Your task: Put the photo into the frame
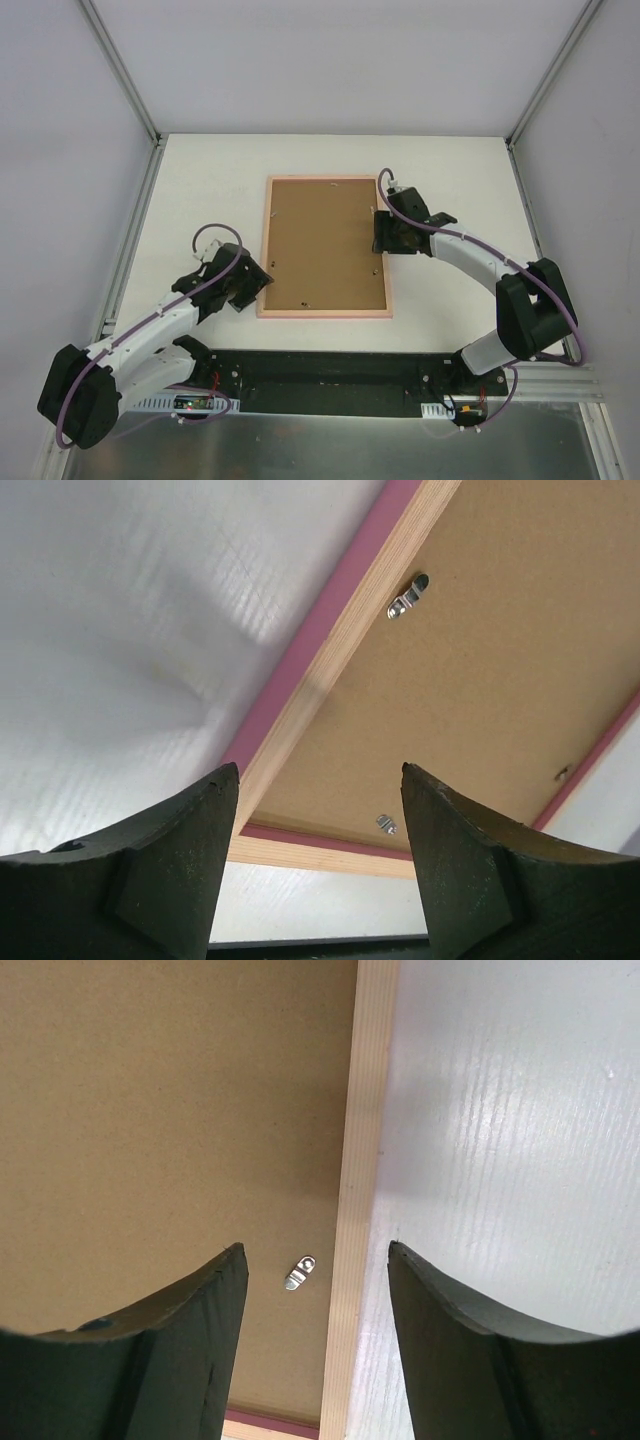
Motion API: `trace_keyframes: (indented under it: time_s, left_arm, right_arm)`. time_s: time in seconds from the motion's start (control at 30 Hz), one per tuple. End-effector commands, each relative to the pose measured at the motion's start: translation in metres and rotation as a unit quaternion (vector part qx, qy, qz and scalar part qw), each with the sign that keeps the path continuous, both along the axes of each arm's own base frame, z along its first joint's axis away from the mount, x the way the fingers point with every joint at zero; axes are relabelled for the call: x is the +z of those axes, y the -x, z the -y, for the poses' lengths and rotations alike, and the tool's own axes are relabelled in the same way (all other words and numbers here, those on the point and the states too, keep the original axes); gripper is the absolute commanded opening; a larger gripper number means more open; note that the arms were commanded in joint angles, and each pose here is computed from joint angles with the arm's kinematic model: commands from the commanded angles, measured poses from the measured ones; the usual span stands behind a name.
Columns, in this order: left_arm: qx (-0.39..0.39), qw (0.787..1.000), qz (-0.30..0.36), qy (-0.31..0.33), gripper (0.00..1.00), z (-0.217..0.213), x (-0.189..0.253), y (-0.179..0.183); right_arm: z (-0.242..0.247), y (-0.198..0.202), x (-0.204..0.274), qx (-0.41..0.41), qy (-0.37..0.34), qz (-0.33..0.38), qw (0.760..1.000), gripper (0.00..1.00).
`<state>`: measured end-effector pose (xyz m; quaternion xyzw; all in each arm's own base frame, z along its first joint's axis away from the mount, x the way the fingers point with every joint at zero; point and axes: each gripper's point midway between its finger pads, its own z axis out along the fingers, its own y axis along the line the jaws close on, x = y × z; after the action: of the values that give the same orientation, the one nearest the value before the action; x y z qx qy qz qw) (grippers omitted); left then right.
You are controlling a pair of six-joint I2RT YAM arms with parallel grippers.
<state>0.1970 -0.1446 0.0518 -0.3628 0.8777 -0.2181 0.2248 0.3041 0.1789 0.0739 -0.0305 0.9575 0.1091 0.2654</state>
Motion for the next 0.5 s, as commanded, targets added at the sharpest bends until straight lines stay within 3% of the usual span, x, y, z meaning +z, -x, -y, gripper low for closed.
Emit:
trace_keyframes:
  time_s: [0.0, 0.23, 0.47]
  left_arm:
    - [-0.033, 0.995, 0.024, -0.087, 0.65, -0.015, 0.015, -0.013]
    - [-0.121, 0.975, 0.042, -0.181, 0.64, -0.021, 0.026, -0.033]
    - [-0.182, 0.964, 0.002, -0.192, 0.62, -0.011, 0.007, -0.039]
  right_arm:
    - [0.010, 0.002, 0.002, -0.009, 0.018, 0.011, 1.000, 0.60]
    - [0.010, 0.015, -0.019, -0.003, 0.024, -0.019, 1.000, 0.61]
    - [0.002, 0.028, -0.031, 0.001, 0.026, -0.029, 0.999, 0.61]
